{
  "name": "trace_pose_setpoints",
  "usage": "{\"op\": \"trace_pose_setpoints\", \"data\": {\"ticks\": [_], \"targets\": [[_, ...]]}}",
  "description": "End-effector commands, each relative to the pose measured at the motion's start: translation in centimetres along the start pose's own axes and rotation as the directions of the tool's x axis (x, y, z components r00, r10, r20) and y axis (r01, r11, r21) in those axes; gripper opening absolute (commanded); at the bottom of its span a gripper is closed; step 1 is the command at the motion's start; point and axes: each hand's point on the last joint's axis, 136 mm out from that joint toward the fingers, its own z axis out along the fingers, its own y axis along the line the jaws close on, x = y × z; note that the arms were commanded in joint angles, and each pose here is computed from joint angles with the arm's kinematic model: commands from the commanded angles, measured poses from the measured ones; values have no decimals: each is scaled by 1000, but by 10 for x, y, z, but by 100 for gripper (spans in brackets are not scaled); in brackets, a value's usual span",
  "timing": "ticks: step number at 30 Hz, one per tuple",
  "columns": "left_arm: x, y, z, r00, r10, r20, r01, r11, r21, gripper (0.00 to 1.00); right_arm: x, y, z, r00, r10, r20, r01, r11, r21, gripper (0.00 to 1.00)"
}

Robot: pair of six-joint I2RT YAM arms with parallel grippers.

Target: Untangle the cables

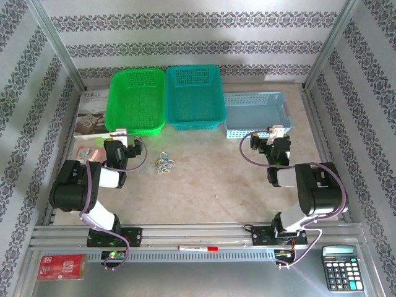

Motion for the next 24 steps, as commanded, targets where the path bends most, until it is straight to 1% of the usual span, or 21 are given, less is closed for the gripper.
{"op": "trace_pose_setpoints", "data": {"ticks": [1, 16, 24], "targets": [[-9, 7, -1, 999, -22, 41, 23, 999, -27, 100, -12, 1, 1, 999, 15, 31, -14, 1000, -11, 98], [-9, 7, -1, 999, -22, 41, 23, 999, -27, 100, -11, 1, 1, 999, 15, 30, -15, 1000, -11, 98], [-9, 1, 1, 999, -7, 32, 7, 1000, 10, 100, -11, 0, 1, 999, 17, 28, -17, 1000, -11, 98]]}}
